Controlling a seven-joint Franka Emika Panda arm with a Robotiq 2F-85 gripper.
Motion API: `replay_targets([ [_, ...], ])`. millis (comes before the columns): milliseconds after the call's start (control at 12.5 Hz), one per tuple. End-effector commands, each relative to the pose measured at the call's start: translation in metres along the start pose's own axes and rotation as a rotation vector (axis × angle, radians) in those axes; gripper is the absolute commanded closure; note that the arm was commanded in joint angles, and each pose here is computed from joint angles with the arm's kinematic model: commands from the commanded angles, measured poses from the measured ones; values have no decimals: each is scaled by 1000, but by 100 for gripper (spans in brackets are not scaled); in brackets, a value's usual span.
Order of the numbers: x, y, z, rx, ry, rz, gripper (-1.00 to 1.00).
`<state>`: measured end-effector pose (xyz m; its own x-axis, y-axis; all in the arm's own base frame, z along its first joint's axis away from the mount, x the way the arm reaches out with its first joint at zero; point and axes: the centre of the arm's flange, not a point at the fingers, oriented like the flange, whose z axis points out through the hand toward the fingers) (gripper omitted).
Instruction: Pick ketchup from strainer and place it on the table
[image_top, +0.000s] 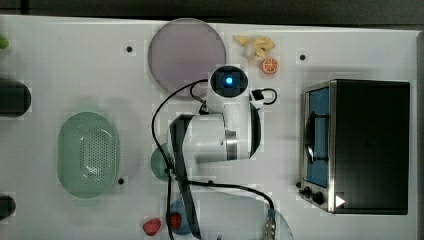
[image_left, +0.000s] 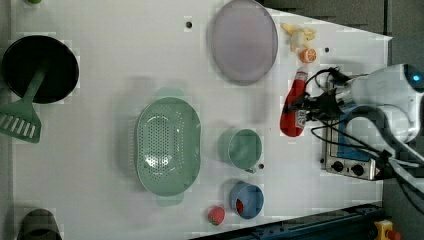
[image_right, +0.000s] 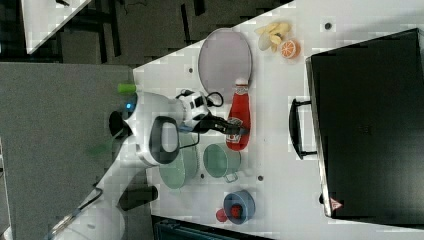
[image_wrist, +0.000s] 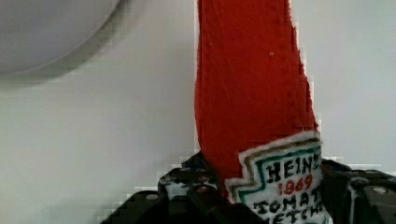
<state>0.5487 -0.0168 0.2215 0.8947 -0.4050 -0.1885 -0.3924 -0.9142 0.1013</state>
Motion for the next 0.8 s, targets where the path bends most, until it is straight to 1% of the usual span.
replay_targets([
  [80, 9, 10, 15, 40, 29, -2, -19],
  [160, 11, 11, 25, 52, 37, 2, -27],
  [400, 13, 16, 36, 68, 59, 8, -90],
  [480, 14, 16, 29, 62, 67, 4, -100],
  [560, 15, 17, 13, 60, 88, 5, -100],
  [720, 20, 15, -45, 62, 167, 12, -100],
  [800, 21, 14, -79, 59, 198, 20, -100],
])
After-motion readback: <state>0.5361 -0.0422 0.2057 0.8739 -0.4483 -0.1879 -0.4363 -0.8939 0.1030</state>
